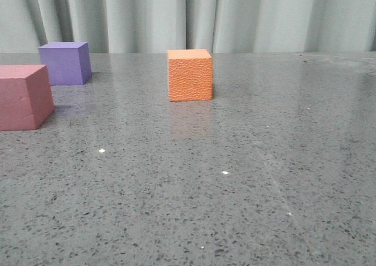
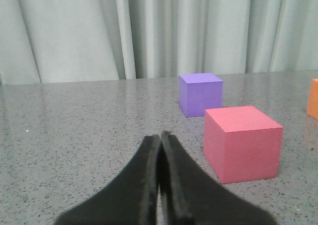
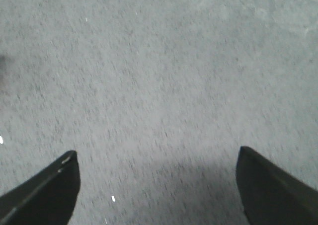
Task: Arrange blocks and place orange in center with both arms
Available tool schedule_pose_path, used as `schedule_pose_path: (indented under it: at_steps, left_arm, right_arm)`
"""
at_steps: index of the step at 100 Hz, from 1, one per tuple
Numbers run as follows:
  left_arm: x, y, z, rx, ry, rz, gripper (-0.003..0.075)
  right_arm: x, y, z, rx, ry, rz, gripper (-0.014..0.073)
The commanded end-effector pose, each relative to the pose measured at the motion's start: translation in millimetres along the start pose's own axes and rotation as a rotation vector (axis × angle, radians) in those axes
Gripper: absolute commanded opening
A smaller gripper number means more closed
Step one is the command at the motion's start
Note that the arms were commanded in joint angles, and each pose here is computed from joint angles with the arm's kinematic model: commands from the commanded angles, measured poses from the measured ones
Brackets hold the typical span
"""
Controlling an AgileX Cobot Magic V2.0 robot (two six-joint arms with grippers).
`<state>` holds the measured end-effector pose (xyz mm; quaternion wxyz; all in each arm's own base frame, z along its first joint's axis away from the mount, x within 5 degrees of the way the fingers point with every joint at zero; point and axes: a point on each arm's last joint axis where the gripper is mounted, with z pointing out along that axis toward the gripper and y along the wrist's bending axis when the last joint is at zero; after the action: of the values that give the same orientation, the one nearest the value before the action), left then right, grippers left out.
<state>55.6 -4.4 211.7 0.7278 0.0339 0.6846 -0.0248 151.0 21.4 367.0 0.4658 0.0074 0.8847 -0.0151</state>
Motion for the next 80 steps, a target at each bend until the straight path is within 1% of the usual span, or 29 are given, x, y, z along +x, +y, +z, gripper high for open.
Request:
schedule_pose_path:
  at_steps: [1,6,11,13,25,29,40,80]
  left_arm:
    - [9,-2,-1,0.023,-0.062,-0.019,-0.0019]
    - [9,-2,-1,0.023,-0.062,-0.019,-0.0019]
    - [9,-2,-1,0.023,-0.062,-0.019,-0.0019]
    - [9,-2,-1,0.023,-0.062,-0.019,-0.0019]
    - [9,-2,-1,0.023,-0.062,-0.019,-0.0019]
    - [9,-2,-1,0.023,-0.062,-0.019,-0.0019]
    - [9,-2,-1,0.023,-0.062,-0.019,-0.0019]
    - [9,-2,-1,0.023,-0.062,-0.019,-0.0019]
  right_arm:
    - [8,-8,-14,0.009,-0.075,-0.019,0.0530]
    - [18,-13,-20,0.020,-0.064,-0.013,0.0446]
    - [28,-17,-25,0.034,-0.046,-0.007,0.0329]
    - [31,-18,-27,0.040,-0.037,-0.004,0.0297]
    - [45,-26,-38,0.062,-0.017,0.011,0.0000]
    - [47,-27,-41,0.065,-0.018,0.016,-0.0075]
    - [48,-29,-47,0.063,-0.036,0.024,-0.0067]
    - [48,-29,-47,0.058,-0.048,0.024,-0.0067]
